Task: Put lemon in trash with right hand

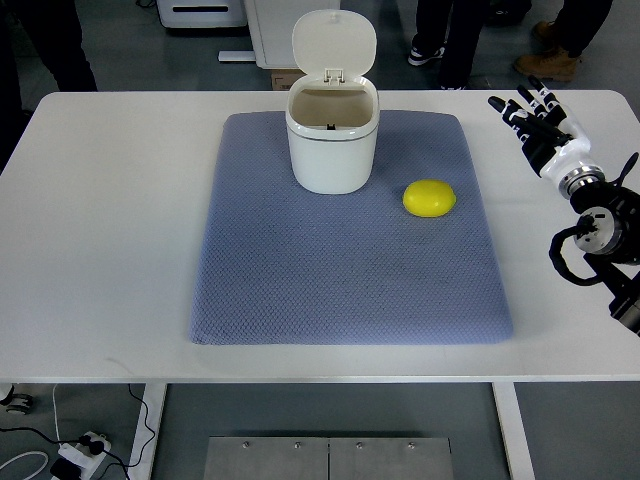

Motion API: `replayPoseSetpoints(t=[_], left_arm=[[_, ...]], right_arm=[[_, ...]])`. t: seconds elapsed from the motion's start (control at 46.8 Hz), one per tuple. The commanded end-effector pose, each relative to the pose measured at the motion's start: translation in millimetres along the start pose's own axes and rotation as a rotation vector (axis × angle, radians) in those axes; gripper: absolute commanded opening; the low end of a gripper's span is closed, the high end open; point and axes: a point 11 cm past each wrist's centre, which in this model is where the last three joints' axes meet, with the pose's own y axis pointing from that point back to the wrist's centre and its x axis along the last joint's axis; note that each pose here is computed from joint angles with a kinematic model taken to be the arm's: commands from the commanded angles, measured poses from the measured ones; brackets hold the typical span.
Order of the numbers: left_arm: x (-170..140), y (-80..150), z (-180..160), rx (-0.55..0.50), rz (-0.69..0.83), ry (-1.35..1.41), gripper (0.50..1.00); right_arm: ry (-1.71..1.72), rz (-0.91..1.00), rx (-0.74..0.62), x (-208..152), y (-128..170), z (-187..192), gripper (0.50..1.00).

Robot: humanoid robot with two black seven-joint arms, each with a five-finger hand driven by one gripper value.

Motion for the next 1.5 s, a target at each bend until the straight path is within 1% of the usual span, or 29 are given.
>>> replayPoseSetpoints(t=[0.0,0.128,0.299,0.492,0.641,0.834,1.026,1.261,1.39,1.475], left_arm=[[0.2,0.0,-0.6,0.000,0.001,-0.003,1.000],[0.2,-0.8,9.0,-0.013,0.005,0.007,1.000],[2.5,1.4,-15.4,0.028,0.007,0.004,1.000],[2.2,1.2,-13.6,0.025,0.007,0.002,1.000],[2.3,1.3,-14.5,0.026,0.007,0.001,1.000],[2.3,1.3,-14.5,0.026,0.007,0.001,1.000],[2.3,1.3,-14.5,0.026,0.007,0.001,1.000],[2.3,1.3,-14.5,0.026,0.007,0.001,1.000],[2.3,1.3,-14.5,0.026,0.007,0.001,1.000],[2.3,1.3,-14.5,0.026,0.007,0.001,1.000]], right_arm=[[-0.001,-0.005,0.002,-2.4,-1.0,-0.8,1.000],[0.000,-0.003,0.003,-2.6,-1.6,-1.8,1.000],[0.000,-0.001,0.006,-2.7,-1.9,-2.7,1.000],[-0.011,-0.001,-0.003,-2.6,-2.1,-2.4,1.000],[-0.012,0.000,0.025,-3.6,-2.8,-6.8,1.000],[0.010,0.017,0.070,8.6,-1.9,-24.1,1.000],[-0.001,0.030,0.054,-0.1,-3.9,-11.6,1.000],[0.027,0.023,0.046,-5.2,-5.9,-12.9,1.000],[0.084,-0.001,0.024,-9.0,-6.1,-11.0,1.000],[0.200,-0.029,-0.011,-7.5,-5.2,-10.9,1.000]])
